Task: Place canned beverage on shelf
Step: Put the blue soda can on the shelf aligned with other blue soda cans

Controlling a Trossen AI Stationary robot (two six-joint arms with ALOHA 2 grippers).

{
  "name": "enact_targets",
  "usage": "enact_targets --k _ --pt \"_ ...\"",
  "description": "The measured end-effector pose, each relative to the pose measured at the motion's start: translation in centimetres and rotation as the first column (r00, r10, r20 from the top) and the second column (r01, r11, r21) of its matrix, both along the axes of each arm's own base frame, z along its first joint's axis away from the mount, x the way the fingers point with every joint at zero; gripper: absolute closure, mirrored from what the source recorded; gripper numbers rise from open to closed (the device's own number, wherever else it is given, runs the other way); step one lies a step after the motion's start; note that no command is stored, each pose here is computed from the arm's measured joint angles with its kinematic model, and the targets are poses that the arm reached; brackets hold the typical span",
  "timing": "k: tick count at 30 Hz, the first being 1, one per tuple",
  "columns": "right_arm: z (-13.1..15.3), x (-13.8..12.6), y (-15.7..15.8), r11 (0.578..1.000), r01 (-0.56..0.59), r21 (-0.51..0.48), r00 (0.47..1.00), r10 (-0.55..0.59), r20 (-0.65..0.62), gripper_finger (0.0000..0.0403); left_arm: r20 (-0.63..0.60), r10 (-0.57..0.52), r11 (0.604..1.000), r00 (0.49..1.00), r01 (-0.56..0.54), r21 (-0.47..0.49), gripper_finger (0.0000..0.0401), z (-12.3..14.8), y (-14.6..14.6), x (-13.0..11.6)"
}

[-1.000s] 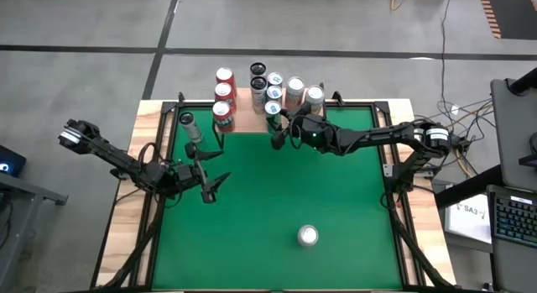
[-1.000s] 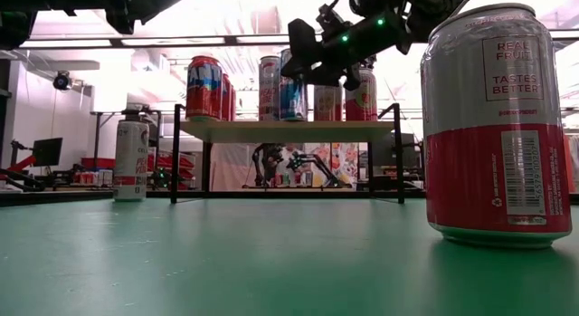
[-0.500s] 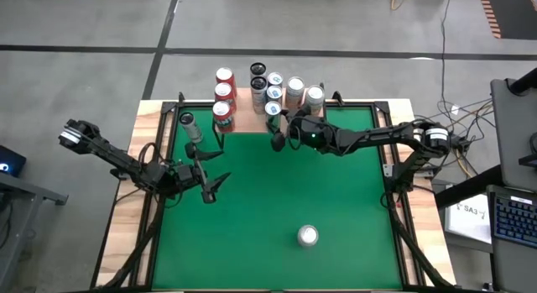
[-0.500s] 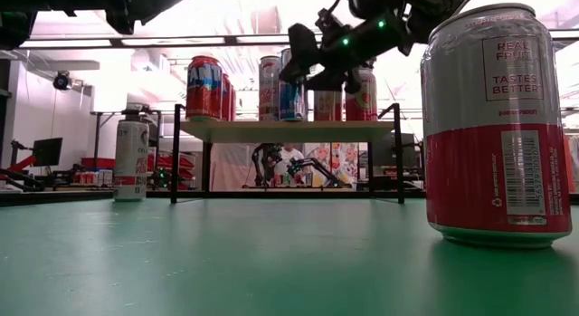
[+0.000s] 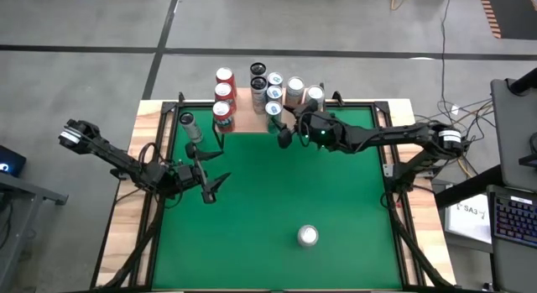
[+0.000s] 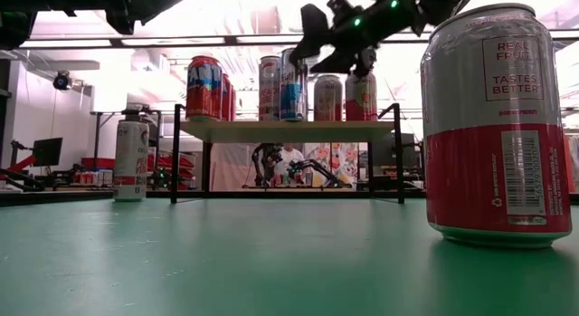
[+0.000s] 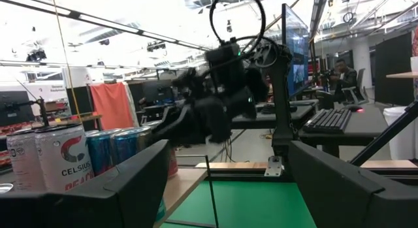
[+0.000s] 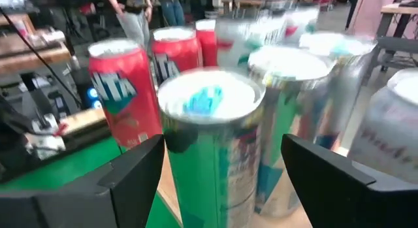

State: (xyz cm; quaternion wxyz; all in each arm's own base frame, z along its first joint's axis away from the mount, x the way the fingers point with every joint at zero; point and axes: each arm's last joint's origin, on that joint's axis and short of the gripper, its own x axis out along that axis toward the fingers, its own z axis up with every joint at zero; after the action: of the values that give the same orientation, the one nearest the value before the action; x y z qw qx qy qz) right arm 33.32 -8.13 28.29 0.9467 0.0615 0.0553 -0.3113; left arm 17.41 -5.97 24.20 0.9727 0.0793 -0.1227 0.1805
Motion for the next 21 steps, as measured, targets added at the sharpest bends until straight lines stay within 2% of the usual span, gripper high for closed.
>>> enact_targets --k 5,12,17,21 --pt "1.6 -1.1 0.9 1.0 -0.017 0.018 0.999 0.016 0.032 0.0105 0.0 0.0 1.0 1.0 0.0 0.0 0.0106 0.0 0.0 0.0" --pt "4.2 -2.3 4.2 0.994 -0.111 0.01 0.986 0.109 0.128 0.0121 0.0 0.0 1.0 1.0 0.0 0.0 0.0106 0.0 0.0 0.0" --pt "3.8 -1.7 7.0 0.98 -0.198 0.011 0.973 0.195 0.124 0.0159 0.001 0.0 1.0 1.0 0.0 -0.001 0.0106 0.0 0.0 0.0" --pt "2.3 -0.6 7.8 0.987 -0.161 0.016 0.984 0.159 0.078 0.0204 0.001 -0.001 1.0 1.0 0.001 0.0 0.0106 0.0 0.0 0.0"
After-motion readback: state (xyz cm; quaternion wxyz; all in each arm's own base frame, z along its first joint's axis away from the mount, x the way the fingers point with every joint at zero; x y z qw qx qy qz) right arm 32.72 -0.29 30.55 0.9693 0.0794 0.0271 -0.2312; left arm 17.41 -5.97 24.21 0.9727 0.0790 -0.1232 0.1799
